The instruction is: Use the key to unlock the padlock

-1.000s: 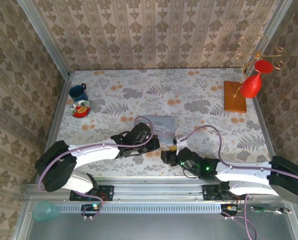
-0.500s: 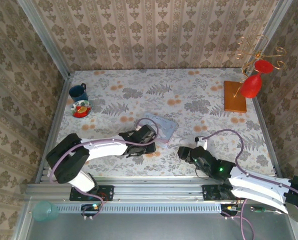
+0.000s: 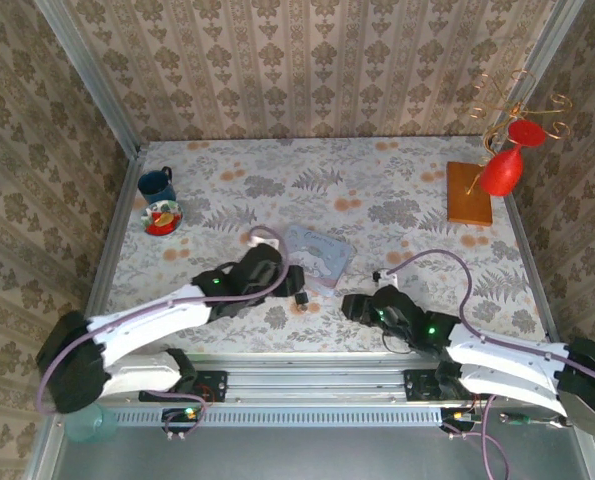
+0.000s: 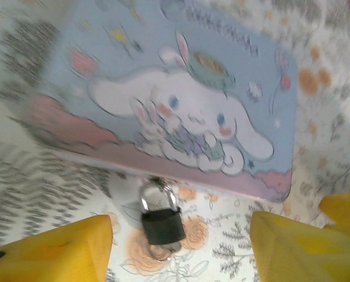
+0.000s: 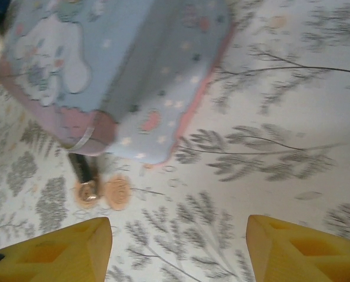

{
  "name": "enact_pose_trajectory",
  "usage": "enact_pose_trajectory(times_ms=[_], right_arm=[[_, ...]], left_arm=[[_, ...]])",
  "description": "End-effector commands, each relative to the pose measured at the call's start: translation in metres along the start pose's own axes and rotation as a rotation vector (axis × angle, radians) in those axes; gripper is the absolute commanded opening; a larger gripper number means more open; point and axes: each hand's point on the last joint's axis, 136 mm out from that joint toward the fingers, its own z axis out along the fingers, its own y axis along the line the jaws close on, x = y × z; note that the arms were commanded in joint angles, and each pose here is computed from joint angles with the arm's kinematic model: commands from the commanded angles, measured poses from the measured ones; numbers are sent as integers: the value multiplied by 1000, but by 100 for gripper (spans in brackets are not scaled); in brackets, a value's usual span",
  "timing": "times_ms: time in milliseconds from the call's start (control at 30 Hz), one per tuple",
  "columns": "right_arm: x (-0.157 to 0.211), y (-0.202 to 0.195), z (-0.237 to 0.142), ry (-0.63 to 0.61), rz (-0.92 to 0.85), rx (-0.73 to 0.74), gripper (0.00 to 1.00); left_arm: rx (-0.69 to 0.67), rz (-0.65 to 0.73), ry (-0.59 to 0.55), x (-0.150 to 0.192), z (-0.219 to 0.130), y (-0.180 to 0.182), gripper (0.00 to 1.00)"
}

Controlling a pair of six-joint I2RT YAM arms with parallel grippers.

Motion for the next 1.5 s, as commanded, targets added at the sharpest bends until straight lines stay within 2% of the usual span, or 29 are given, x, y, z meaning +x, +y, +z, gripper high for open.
enact_pose_trajectory(times_ms=[0,100,233,367,633,867,1200,1467], right_arm=[[-6,51,4,21,-58,-136,63],[1,74,16,63,-111,-154,62],[8,88,37,107,-127,-129,60],[14,83,53,118,-110,-85,60],[25,71,77,166,-123,-1,59],[25,65,101,200,-116,23,54],[31,55,119,241,-120,66,38],[22,45,110,207,-123,117,15]], left_arm=[[-56,53,-31,-9,-12,38,67],[-33,14,-51,-28,-20,54,70],[52,-53,-16,-48,-16,61,71],[81,-10,36,-61,-2,57,72],[151,-31,130,-60,44,48,73],[136,-44,199,-47,70,52,72],[61,-73,260,-20,78,71,70],[-9,-106,282,-1,77,83,68]])
